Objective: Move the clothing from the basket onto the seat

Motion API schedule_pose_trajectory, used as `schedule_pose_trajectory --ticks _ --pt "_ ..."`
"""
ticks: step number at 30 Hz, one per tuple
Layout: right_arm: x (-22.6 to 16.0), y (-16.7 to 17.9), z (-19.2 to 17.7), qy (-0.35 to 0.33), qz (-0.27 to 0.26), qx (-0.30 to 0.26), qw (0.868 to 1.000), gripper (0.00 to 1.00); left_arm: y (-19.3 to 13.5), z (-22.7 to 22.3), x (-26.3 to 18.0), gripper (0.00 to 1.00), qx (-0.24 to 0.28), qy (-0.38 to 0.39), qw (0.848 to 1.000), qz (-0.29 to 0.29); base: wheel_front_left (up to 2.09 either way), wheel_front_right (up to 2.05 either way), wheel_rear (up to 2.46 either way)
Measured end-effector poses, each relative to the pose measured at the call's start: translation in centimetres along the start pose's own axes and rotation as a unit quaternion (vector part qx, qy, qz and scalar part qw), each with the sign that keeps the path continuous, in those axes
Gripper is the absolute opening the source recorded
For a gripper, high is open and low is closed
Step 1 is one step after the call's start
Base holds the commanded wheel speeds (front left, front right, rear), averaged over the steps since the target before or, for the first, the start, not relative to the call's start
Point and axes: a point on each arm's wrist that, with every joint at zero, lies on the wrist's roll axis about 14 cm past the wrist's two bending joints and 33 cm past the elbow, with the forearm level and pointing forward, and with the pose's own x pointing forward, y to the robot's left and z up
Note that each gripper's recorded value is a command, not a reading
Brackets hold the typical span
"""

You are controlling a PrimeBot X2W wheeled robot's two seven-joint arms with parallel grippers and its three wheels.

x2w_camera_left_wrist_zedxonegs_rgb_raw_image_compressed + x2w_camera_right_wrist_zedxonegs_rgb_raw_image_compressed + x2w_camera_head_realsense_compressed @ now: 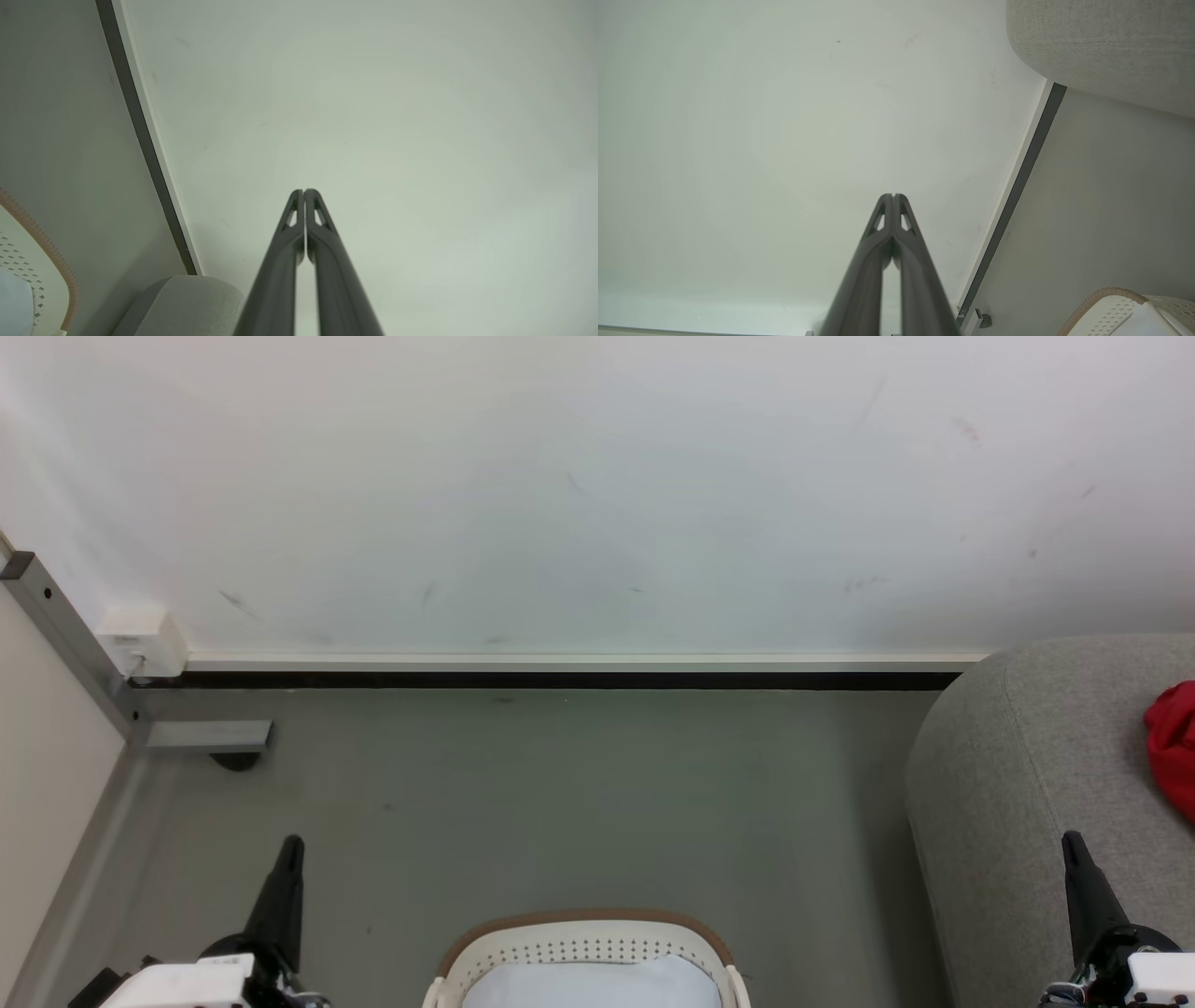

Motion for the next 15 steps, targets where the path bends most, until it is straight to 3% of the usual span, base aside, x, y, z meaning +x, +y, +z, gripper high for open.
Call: schedule_pose_trajectory --ticks 15 --pt "0.0 0.0 0.03 -0.001 0.0 0.0 1.0 0.0 0.0 0.0 0.0 0.0 0.0 0.0 1.0 0.0 0.0 0.0 0.0"
